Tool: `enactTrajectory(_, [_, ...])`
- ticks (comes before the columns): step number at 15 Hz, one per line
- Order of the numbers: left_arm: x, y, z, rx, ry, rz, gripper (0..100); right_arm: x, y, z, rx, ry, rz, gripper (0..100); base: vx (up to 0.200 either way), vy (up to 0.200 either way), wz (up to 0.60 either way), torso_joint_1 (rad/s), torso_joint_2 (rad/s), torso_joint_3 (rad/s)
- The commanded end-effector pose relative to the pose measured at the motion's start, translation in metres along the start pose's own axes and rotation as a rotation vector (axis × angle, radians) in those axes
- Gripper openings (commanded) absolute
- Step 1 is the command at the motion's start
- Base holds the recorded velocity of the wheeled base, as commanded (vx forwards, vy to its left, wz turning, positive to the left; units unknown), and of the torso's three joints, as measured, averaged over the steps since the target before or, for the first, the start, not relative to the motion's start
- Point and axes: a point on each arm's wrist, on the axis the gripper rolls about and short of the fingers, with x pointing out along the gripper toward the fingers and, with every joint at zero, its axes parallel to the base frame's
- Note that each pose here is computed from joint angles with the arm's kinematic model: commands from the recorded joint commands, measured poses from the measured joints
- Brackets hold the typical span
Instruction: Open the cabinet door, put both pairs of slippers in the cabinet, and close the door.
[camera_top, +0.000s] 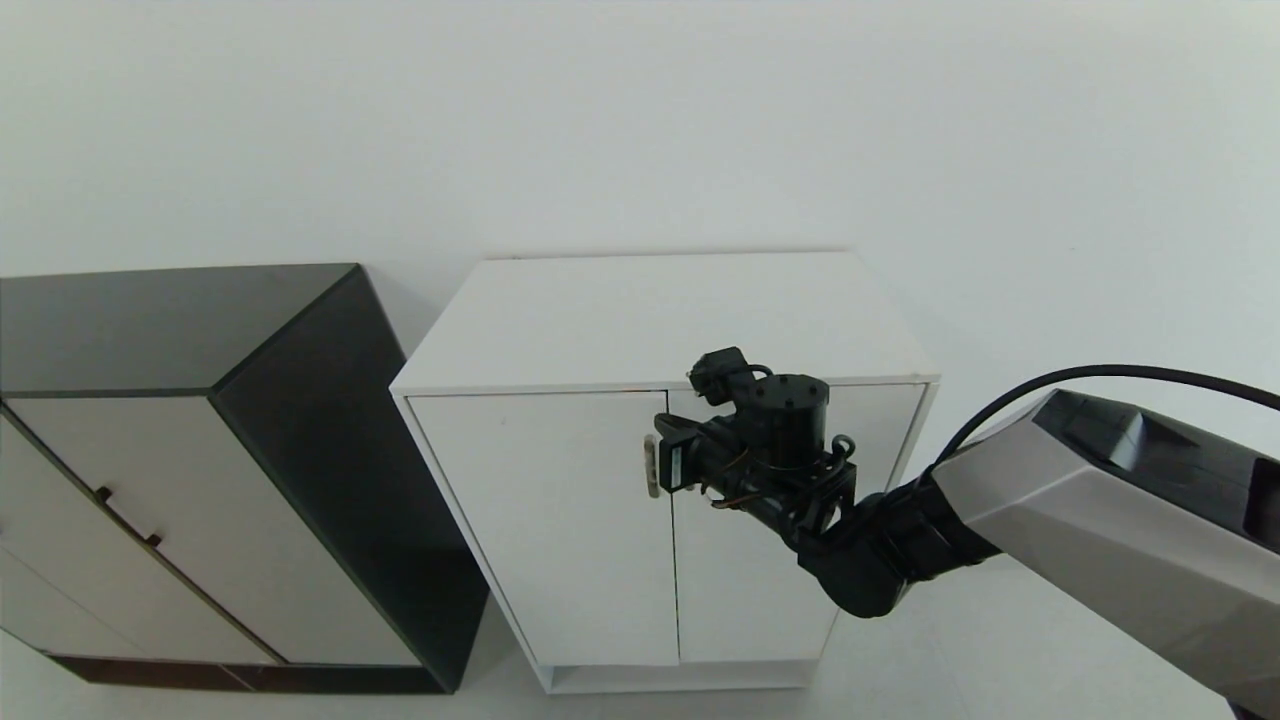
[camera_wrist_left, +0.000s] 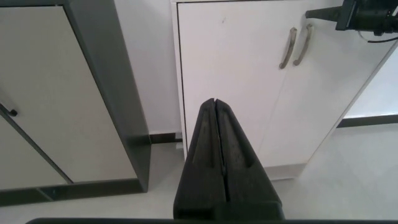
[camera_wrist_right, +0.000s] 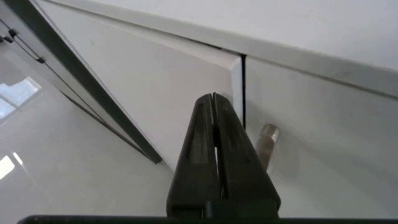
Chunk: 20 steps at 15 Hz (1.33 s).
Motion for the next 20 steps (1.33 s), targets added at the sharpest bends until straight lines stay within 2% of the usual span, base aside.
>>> enactTrajectory(1, [0.0001, 0.0000, 0.0001, 0.000, 0.001, -0.001, 0, 0.0031, -0.0040, -0.0042, 0.000, 0.005, -0.010, 0, 0.000, 0.000, 0.00, 0.000, 0.00, 0.000])
enactTrajectory(20, [0.0001, 0.0000, 0.0001, 0.000, 0.001, -0.001, 0, 0.0121, -0.0054, -0.0005, -0.020, 0.006, -0.017, 0, 0.000, 0.000, 0.00, 0.000, 0.00, 0.000])
